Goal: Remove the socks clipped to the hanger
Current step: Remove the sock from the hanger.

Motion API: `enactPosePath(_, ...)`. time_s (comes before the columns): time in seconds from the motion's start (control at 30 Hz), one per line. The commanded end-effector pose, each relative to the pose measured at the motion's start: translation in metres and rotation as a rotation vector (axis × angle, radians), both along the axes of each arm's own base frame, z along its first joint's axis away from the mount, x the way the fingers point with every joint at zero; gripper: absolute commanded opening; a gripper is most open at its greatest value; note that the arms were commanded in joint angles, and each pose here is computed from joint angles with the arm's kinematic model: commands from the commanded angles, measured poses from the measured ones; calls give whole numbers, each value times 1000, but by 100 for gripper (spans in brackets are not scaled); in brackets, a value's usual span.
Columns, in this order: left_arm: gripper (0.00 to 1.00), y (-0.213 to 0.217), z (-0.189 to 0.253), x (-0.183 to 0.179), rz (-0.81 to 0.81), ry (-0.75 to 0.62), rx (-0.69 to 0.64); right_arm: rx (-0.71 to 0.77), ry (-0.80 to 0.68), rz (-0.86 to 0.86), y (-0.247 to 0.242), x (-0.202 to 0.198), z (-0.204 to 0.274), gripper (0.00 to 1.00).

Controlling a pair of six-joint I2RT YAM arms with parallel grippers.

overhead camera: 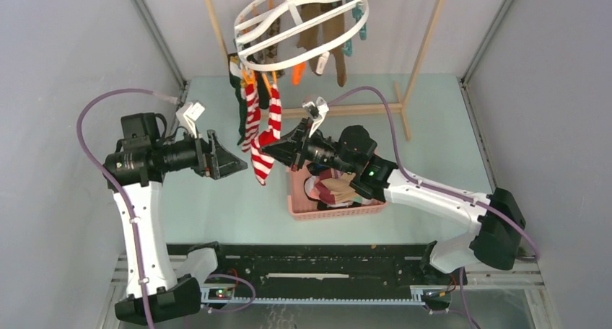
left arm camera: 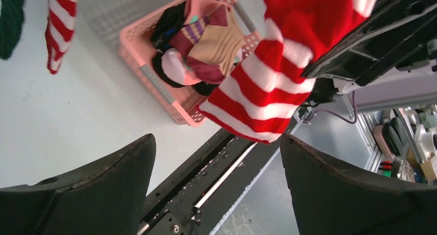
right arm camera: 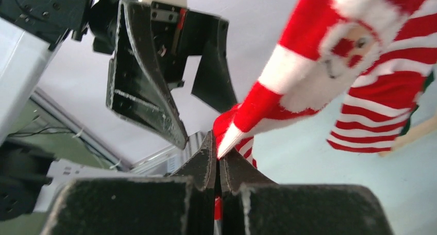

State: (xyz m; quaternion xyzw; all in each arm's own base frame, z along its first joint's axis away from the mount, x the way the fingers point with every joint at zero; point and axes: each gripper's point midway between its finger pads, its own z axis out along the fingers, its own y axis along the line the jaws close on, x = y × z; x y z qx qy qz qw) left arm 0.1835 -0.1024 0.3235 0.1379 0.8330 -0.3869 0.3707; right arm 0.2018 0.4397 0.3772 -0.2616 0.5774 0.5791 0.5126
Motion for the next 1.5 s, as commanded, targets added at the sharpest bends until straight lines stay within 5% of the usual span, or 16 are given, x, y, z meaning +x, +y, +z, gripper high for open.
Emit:
enactPosePath(0.0, 94, -20, 33, -7, -83, -80, -79, 56, 43, 120, -14, -36, 17, 0)
enactPosePath(0.43, 89, -55, 67, -12, -286, -116, -223, 99, 129, 151, -31, -49, 30, 0)
enactPosePath(1.17, 71, -79, 68, -33, -447, -128, -275, 169, 274, 291, -28, -51, 37, 0)
enactPosePath(1.3, 53, -83, 59, -29, -441, -103, -258, 168, 291, 291, -27, -49, 34, 2)
enactPosePath(1.47, 20, -82, 52, -21, -393, -100, -235, 156, 324, 204, -30, -36, 30, 22)
